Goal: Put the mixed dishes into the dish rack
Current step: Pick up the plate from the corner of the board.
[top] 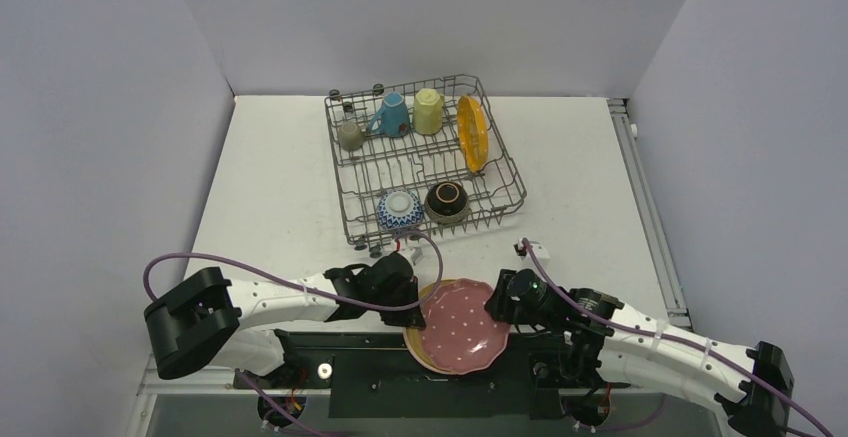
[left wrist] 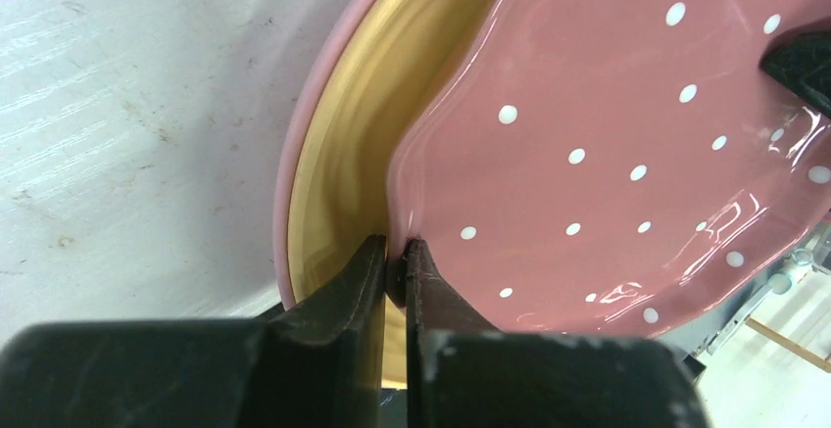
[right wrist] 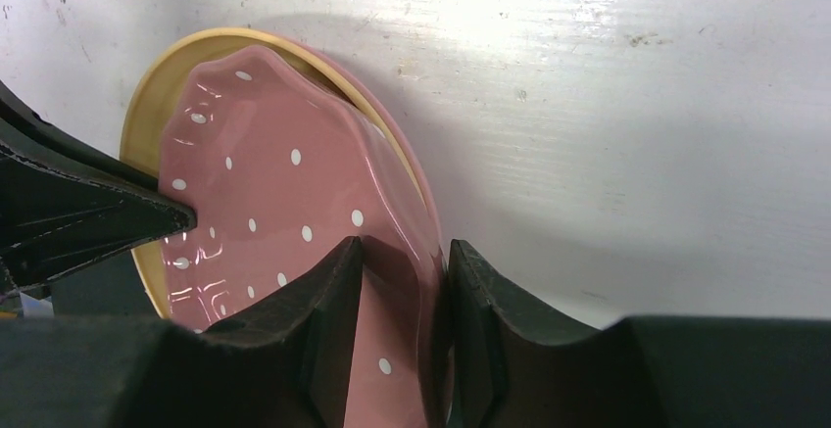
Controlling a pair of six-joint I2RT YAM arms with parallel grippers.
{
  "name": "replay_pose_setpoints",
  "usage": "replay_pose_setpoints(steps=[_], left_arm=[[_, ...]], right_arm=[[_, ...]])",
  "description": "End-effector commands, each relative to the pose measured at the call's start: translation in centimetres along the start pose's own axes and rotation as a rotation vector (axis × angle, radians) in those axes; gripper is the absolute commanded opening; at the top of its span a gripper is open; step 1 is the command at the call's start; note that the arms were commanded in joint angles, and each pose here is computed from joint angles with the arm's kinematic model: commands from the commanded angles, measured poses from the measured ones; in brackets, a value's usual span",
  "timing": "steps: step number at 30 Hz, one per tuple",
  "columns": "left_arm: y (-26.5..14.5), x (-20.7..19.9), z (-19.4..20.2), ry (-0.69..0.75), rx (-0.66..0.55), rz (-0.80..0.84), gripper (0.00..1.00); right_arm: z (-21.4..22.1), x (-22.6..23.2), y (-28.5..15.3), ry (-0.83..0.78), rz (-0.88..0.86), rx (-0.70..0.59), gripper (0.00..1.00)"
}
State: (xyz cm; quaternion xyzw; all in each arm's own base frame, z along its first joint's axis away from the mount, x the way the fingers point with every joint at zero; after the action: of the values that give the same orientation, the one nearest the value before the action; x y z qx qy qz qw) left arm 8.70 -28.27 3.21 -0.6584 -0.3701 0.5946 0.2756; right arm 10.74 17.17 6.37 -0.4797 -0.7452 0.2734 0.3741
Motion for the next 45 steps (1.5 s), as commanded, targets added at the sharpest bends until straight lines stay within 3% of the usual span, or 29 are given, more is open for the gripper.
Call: replay_pose_setpoints(steps=[1,25,45], left_arm=[[0.8,-0.9,0.1,0.035,-0.012,0.026,0.00],[-6.5,-4.6,-3.2,0.060,-0.180,0.156,0.00],[-8.6,-1.7,-2.5,0.011,-0.200,0.173,0.00]], right_arm=[[-1.1,3.7,-1.1,0.055,-0.153,-0.018,0.32],[-4.0,5.1,-2.5,0.016,-0.154,-0.075,0.33],[-1.1,8.7,2.3,0.031,-0.322,0.014,0.34]])
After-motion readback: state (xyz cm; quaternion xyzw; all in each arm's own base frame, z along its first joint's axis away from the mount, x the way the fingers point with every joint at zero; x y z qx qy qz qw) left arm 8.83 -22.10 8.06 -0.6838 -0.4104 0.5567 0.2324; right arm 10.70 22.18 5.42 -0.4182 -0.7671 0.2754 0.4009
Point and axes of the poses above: each gripper's point midway between its finger pads, its own y axis out along the fingers, its own x axis along the line the jaws close on, z = x × y, the point moved 1 cm from there along -y, back along the fingers, and after that the axes turned 11 degrees about -y, right-handed, at the moved point
